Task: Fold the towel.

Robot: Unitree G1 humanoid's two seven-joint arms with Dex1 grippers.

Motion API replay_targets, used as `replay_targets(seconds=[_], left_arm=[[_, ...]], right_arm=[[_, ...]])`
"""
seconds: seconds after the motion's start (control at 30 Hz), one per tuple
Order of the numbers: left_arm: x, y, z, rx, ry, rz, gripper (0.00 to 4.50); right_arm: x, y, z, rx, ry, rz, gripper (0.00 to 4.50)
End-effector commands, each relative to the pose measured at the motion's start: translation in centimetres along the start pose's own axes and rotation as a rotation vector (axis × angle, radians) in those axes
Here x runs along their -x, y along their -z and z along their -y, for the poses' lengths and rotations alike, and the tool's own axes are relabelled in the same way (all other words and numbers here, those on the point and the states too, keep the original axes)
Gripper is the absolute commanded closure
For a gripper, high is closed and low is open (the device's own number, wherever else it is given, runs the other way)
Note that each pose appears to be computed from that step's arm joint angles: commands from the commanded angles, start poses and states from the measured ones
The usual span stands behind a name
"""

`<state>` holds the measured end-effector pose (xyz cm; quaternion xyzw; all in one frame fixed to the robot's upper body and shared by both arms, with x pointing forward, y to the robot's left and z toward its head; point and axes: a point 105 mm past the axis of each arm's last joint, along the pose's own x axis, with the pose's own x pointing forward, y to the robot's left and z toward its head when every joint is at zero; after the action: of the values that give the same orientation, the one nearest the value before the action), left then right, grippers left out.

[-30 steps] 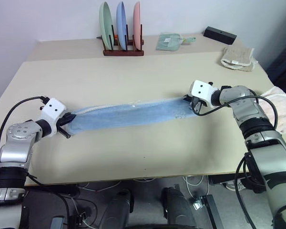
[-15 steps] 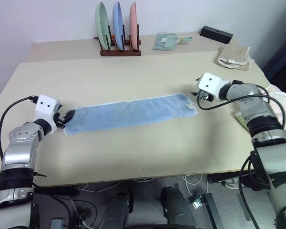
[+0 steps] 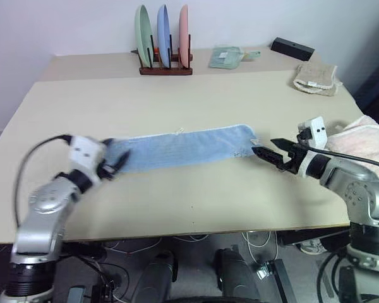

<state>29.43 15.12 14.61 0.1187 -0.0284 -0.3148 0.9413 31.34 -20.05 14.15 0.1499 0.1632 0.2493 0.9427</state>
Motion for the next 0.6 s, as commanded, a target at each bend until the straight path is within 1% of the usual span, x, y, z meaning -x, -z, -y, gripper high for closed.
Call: replay_targets(seconds=[0.03, 0.13, 0.2, 0.33, 0.4, 0.6], left_arm=[[-1.1, -1.6, 3.1, 0.002, 0.118, 0.066, 1.56], [-1.7, -1.6, 5.4, -0.010, 0.222, 0.068, 1.56], [-1.9, -1.6, 6.3, -0.012, 0.275, 0.064, 1.56], [-2.3, -1.7, 6.4, -0.015, 0.285, 0.068, 1.56], [-2.4, -1.6, 6.3, -0.022, 0.282, 0.065, 1.56], [-2.3, -1.4, 5.7, -0.030, 0.250, 0.060, 1.56]], right_arm=[[0.8, 0.6, -0.9, -0.106, 0.035, 0.003, 0.07], [0.2, 2.1, -0.7, -0.207, 0.110, -0.021, 0.07], [-0.4, 3.0, -0.3, -0.284, 0.174, -0.026, 0.07], [-1.7, 2.5, -0.1, -0.412, 0.197, 0.033, 0.07], [-3.0, 2.1, 0.0, -0.481, 0.202, 0.051, 0.07], [-5.7, 1.4, 1.5, -0.593, 0.258, 0.073, 0.07]])
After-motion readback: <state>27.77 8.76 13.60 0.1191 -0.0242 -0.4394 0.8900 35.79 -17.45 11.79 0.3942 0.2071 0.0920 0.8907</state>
